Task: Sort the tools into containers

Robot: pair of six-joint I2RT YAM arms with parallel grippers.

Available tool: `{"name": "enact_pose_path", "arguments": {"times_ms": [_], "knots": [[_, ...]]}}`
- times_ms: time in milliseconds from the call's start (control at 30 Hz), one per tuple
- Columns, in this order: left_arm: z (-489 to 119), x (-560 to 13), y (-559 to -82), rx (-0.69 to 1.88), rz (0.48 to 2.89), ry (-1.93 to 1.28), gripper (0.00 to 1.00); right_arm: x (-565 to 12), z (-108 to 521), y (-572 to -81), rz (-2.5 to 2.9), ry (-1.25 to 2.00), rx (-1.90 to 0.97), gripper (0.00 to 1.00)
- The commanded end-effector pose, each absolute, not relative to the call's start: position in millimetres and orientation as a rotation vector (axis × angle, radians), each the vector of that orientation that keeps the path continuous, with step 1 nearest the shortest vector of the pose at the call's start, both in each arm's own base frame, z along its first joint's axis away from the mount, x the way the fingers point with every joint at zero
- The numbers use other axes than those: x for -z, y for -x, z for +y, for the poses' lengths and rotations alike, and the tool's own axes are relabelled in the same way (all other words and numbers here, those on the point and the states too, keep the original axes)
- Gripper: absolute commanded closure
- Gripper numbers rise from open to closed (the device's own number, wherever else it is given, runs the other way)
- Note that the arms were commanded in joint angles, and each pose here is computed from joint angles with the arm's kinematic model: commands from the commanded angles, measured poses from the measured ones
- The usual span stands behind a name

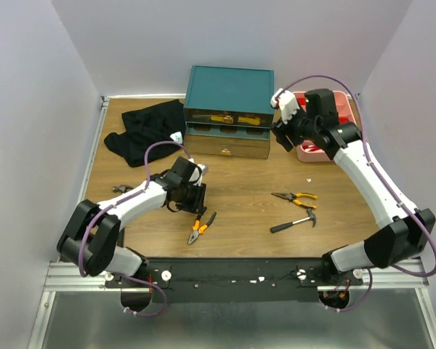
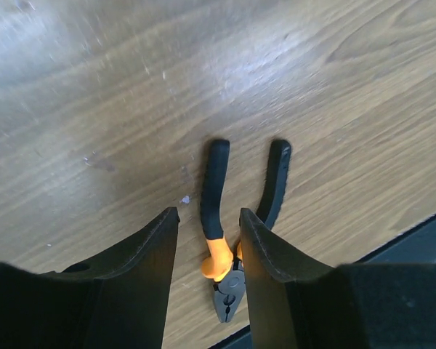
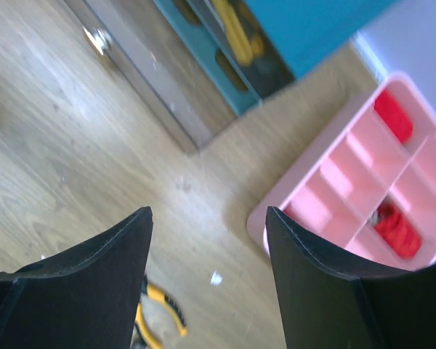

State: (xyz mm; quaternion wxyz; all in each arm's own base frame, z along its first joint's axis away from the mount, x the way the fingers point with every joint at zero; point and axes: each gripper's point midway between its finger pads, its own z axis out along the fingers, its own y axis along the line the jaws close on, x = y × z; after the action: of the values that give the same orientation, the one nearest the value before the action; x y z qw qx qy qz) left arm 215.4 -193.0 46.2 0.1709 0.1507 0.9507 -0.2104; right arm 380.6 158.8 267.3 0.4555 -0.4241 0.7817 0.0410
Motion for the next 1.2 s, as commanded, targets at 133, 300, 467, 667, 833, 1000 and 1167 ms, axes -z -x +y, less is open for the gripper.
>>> {"name": "enact_pose_path", "arguments": {"times_ms": [133, 300, 467, 667, 833, 1000, 1167], "knots": [[-178.2, -0.6, -188.2, 0.331, 2.898, -0.422, 0.62, -276.9, 116.6, -349.0, 1.941, 0.915, -0.027, 0.28], [-187.5, 1.1, -198.5, 0.342, 2.901, -0.53, 1.0, -291.9, 112.6, -337.7, 1.9, 0.906, -0.018, 0.28], [-245.1, -100.7, -263.0, 0.658, 2.59, -0.631, 1.0, -279.9, 102.7, -328.4, 1.923, 0.899, 0.005, 0.28], [-298.1, -251.6, -337.3, 0.89, 2.005, -0.775, 1.0, -262.5, 99.6, -339.9, 1.966, 0.882, 0.012, 0.28], [-312.6, -280.0, -408.1, 0.698, 1.857, -0.865, 1.0, -260.9, 91.4, -356.9, 1.983, 0.871, 0.054, 0.28], [-315.6, -250.3, -471.2, 0.459, 1.851, -0.952, 1.0, -254.4, 80.0, -367.1, 2.005, 0.867, 0.096, 0.28], [-318.5, -228.5, -507.9, 0.271, 1.822, -1.007, 1.0, -226.7, 72.9, -360.3, 2.072, 0.911, 0.058, 0.28]]}}
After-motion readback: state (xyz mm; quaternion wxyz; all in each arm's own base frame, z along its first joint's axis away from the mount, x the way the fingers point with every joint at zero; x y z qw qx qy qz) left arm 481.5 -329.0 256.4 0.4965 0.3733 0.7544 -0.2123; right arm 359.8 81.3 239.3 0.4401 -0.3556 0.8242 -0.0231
